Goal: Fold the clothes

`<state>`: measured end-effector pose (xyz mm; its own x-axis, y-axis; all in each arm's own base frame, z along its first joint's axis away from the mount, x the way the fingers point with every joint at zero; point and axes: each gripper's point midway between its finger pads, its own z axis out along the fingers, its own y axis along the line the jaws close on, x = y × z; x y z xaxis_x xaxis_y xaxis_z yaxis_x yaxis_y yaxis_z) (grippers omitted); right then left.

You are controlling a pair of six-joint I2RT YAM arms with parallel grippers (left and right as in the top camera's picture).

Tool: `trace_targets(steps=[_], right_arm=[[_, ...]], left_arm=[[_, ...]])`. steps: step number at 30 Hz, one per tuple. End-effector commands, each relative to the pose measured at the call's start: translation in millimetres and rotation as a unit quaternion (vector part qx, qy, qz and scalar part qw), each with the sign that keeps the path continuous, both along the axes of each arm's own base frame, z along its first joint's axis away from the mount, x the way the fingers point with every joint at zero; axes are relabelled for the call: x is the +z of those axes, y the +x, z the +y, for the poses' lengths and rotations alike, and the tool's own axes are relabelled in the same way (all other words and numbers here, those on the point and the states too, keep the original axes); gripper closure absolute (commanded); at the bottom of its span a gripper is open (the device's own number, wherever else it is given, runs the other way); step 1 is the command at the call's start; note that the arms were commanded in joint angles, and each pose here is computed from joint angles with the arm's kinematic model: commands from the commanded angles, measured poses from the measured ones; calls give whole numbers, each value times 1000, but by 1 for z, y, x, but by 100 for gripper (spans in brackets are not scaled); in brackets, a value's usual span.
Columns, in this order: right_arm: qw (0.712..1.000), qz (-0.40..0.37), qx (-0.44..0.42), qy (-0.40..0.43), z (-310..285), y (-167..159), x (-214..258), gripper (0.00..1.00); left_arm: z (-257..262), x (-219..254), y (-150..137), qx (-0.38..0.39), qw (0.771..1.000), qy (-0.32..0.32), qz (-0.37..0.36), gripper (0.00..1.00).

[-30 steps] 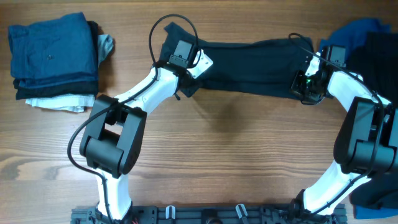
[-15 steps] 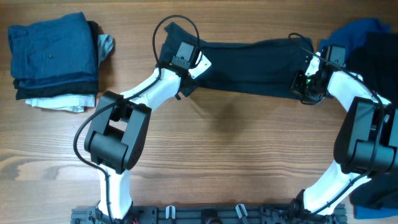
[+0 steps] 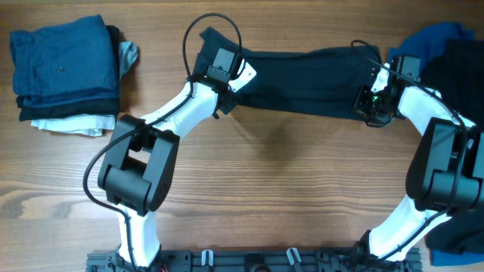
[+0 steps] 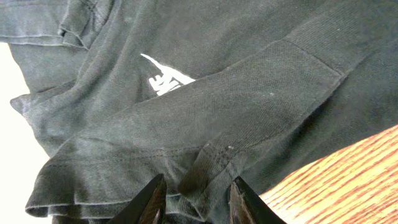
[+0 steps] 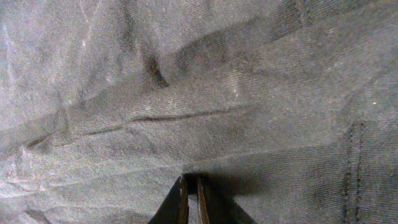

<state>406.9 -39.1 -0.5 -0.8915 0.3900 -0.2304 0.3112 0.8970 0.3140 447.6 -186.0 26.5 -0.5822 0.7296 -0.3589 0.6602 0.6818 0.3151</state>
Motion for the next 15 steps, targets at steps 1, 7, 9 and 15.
trace_targets(steps=[1, 7, 9, 15], right_arm=[[1000, 11, -5, -5, -1, -3, -7, 93], [1000, 11, -5, -5, -1, -3, -8, 93], [1000, 11, -5, -5, -1, -4, -8, 93], [1000, 11, -5, -5, -1, -4, -8, 93]], left_arm=[[3, 13, 4, 3, 1000, -1, -15, 67], [-2, 14, 4, -1, 1000, -13, -16, 78], [-2, 14, 4, -1, 1000, -14, -16, 82], [-8, 13, 3, -9, 1000, -28, -11, 96]])
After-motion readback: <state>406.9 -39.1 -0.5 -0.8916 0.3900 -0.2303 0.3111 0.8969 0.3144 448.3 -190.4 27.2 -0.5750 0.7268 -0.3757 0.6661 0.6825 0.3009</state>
